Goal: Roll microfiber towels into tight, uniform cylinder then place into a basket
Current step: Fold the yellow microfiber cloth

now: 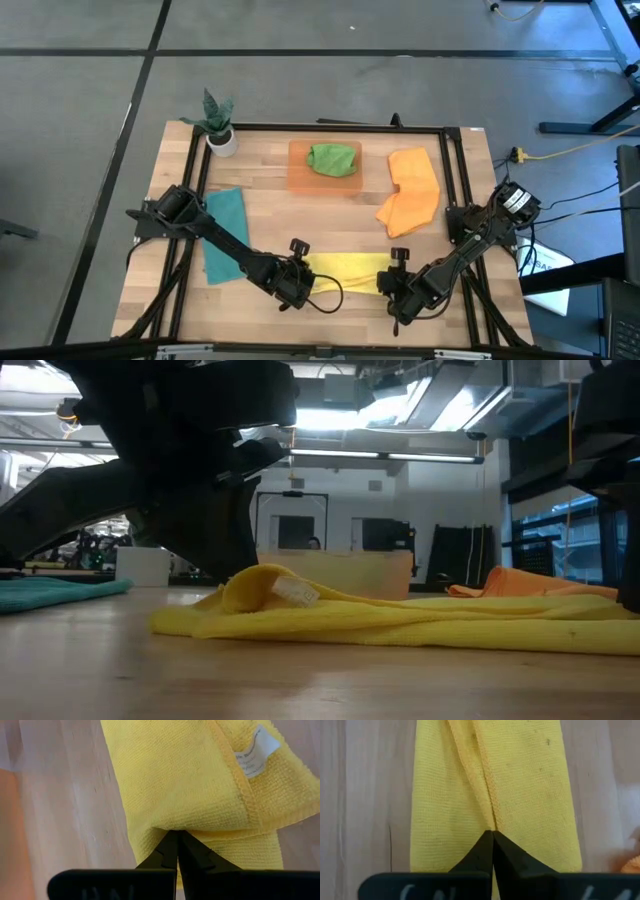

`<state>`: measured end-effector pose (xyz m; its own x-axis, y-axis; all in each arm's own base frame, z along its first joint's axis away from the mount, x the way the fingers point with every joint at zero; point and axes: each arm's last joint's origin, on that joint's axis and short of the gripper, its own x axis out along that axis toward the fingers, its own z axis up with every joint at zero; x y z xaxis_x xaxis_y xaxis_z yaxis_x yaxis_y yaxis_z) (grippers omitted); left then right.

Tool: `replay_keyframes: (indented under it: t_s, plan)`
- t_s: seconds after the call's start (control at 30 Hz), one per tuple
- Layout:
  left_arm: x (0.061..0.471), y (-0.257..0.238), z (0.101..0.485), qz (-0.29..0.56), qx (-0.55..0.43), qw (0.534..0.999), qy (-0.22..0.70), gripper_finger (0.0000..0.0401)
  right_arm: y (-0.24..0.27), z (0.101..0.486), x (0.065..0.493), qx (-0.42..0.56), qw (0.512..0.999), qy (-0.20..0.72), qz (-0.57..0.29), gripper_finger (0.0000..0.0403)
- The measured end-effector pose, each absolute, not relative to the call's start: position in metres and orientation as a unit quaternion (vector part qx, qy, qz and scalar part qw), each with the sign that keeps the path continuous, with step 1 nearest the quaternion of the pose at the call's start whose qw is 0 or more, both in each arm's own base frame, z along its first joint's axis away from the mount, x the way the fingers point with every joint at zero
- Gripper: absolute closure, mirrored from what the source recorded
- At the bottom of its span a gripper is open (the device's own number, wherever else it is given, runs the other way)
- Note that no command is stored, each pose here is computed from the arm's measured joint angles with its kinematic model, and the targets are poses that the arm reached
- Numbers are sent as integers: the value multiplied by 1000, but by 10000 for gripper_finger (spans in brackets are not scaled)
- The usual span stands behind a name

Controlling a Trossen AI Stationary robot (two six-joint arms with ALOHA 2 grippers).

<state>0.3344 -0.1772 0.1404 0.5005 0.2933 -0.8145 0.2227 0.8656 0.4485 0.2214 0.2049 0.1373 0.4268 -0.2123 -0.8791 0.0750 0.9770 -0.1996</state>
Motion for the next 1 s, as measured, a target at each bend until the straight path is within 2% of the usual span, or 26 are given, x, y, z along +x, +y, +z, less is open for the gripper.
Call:
replay_keyframes:
  t_s: [0.23,0.73,0.87,1.0]
  plan:
    - [334,-177,140,21,258,827,499,401,206,137,221,-35,830,552,-71,393]
    - [334,-177,140,21,258,827,499,401,197,137,229,-27,825,560,-76,324]
    - [334,-177,140,21,258,827,499,401,196,136,230,-28,824,561,-75,328]
    - [334,-177,140,21,258,827,499,401,196,136,230,-23,819,570,-66,362]
